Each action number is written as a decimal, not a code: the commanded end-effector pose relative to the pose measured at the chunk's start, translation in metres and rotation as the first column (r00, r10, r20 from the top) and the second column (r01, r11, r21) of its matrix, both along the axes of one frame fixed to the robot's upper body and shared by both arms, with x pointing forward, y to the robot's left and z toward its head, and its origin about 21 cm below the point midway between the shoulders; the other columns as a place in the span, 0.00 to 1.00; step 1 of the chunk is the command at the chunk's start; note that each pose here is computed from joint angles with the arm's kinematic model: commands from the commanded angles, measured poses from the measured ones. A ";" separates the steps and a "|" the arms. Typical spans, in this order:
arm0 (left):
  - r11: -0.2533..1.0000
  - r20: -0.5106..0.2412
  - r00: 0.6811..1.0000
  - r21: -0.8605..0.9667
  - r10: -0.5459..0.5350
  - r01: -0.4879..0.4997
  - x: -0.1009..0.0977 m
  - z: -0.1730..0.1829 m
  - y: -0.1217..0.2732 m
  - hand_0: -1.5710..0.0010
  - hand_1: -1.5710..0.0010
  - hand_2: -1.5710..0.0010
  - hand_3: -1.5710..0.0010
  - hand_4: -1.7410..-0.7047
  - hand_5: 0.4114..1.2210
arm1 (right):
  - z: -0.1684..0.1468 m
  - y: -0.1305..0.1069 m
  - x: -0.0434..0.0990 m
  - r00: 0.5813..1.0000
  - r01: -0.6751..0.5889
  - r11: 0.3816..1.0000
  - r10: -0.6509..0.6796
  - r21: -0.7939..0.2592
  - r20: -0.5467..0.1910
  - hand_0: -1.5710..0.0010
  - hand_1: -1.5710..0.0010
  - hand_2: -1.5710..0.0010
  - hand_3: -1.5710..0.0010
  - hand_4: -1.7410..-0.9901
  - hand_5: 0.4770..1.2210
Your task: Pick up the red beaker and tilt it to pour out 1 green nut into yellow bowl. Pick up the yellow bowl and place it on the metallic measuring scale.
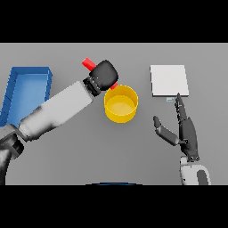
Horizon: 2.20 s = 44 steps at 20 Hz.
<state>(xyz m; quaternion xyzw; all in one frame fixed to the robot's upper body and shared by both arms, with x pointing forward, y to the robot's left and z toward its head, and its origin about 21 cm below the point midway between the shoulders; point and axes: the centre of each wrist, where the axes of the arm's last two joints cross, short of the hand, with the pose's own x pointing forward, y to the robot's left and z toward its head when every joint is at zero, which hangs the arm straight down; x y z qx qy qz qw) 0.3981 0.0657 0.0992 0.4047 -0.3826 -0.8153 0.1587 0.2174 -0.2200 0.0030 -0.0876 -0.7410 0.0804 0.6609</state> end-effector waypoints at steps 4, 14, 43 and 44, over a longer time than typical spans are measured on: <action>0.990 0.049 0.996 0.125 -0.075 0.068 0.000 0.006 -0.011 0.00 0.00 0.00 0.01 0.00 1.00 | 0.001 0.003 0.003 1.000 0.012 1.000 -0.012 -0.004 -0.012 1.00 1.00 1.00 1.00 0.62 0.18; 0.906 0.093 0.974 0.393 -0.209 0.157 0.007 0.014 -0.029 0.00 0.00 0.00 0.00 0.01 1.00 | 0.001 0.005 0.003 1.000 0.025 0.998 -0.025 -0.054 0.003 1.00 1.00 1.00 1.00 0.71 0.15; 0.305 -0.150 0.722 -0.835 0.675 -0.459 0.077 0.163 0.221 0.00 0.00 0.00 0.10 0.00 1.00 | -0.003 -0.001 0.014 0.998 -0.040 0.999 0.041 -0.026 0.040 1.00 1.00 1.00 1.00 0.70 0.16; 0.221 -0.193 0.695 -0.860 0.693 -0.459 0.072 0.150 0.233 0.00 0.00 0.00 0.09 0.00 1.00 | -0.006 -0.002 0.014 0.998 -0.044 0.999 0.045 -0.031 0.032 1.00 1.00 1.00 1.00 0.70 0.16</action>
